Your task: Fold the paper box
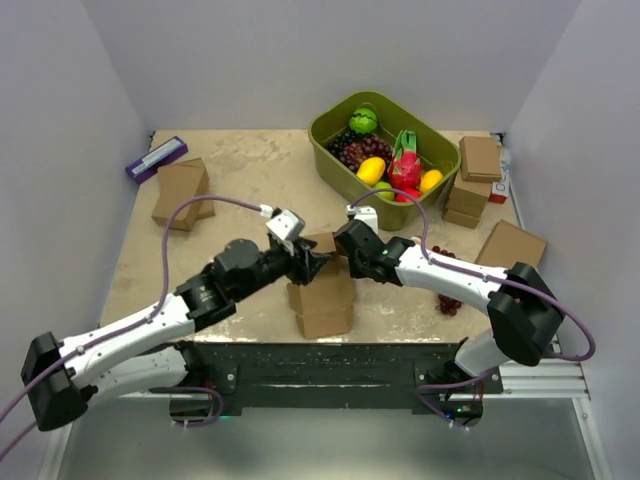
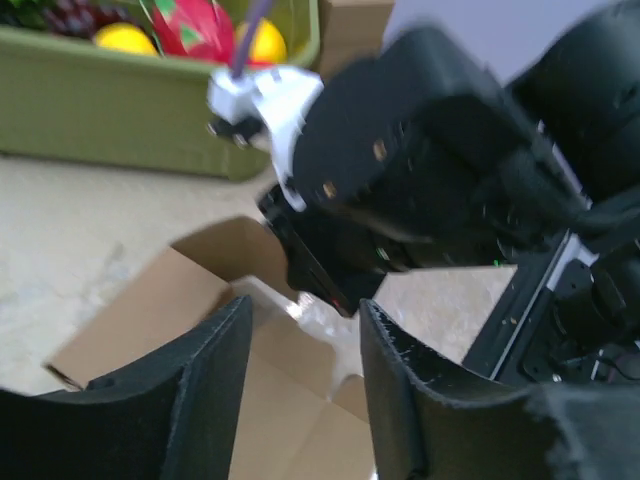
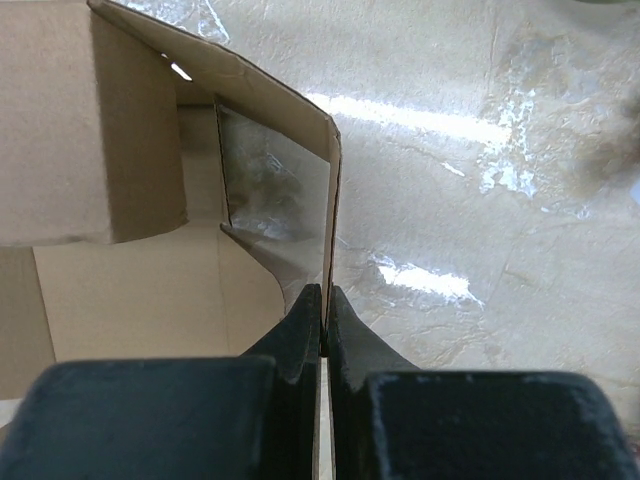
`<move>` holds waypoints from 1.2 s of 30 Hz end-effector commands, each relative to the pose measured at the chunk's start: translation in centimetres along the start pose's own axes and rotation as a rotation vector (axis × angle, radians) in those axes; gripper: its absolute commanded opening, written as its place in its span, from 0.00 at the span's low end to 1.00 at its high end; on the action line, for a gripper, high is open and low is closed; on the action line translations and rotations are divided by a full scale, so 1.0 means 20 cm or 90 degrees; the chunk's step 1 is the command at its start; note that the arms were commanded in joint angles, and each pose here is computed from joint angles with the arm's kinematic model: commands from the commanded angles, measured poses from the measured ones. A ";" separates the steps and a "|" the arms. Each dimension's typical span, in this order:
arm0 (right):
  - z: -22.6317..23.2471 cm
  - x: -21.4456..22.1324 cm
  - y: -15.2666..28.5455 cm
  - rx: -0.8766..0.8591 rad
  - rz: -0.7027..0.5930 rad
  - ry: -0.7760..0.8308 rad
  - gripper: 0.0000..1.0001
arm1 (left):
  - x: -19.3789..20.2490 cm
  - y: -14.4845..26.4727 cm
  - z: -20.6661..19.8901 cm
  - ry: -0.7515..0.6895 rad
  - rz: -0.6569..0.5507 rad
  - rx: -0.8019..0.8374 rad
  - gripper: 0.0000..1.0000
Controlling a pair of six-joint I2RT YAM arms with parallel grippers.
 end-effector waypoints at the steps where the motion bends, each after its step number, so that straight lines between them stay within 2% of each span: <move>1: 0.01 -0.03 0.05 -0.017 -0.022 -0.035 0.00 | 0.36 -0.08 -0.07 0.080 0.043 -0.035 0.49; 3: 0.01 -0.03 0.05 -0.016 -0.022 -0.036 0.00 | 0.54 -0.10 -0.12 0.083 0.088 -0.020 0.46; 5: 0.00 -0.03 0.05 -0.011 -0.020 -0.039 0.00 | 0.61 -0.12 -0.21 0.084 0.093 0.007 0.45; 10: 0.00 -0.04 0.07 -0.014 -0.027 -0.044 0.00 | 0.81 -0.18 -0.25 0.078 0.130 0.017 0.43; 15: 0.00 -0.04 0.08 -0.019 -0.028 -0.046 0.00 | 0.89 -0.22 -0.25 0.076 0.127 0.030 0.41; 23: 0.00 -0.02 0.06 -0.016 -0.021 -0.043 0.00 | 0.89 -0.30 -0.24 0.078 0.077 0.026 0.40; 29: 0.00 0.00 0.06 -0.021 -0.015 -0.046 0.00 | 1.04 -0.37 -0.23 0.068 0.110 0.025 0.34; 32: 0.01 -0.01 0.09 -0.034 -0.017 -0.050 0.00 | 1.11 -0.35 -0.21 0.073 0.128 0.016 0.29; 36: 0.04 -0.01 0.11 -0.071 -0.015 -0.054 0.00 | 1.14 -0.34 -0.20 0.080 0.130 0.019 0.27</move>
Point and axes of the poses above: each gripper's point midway between its finger pads, its own y axis back along the fingers, its own z axis along the line the jaws close on, x = y × z, the point moved 3 cm from there along y, back along the fingers, and after that the axes turned 1 degree about y, right-handed, at the moved point
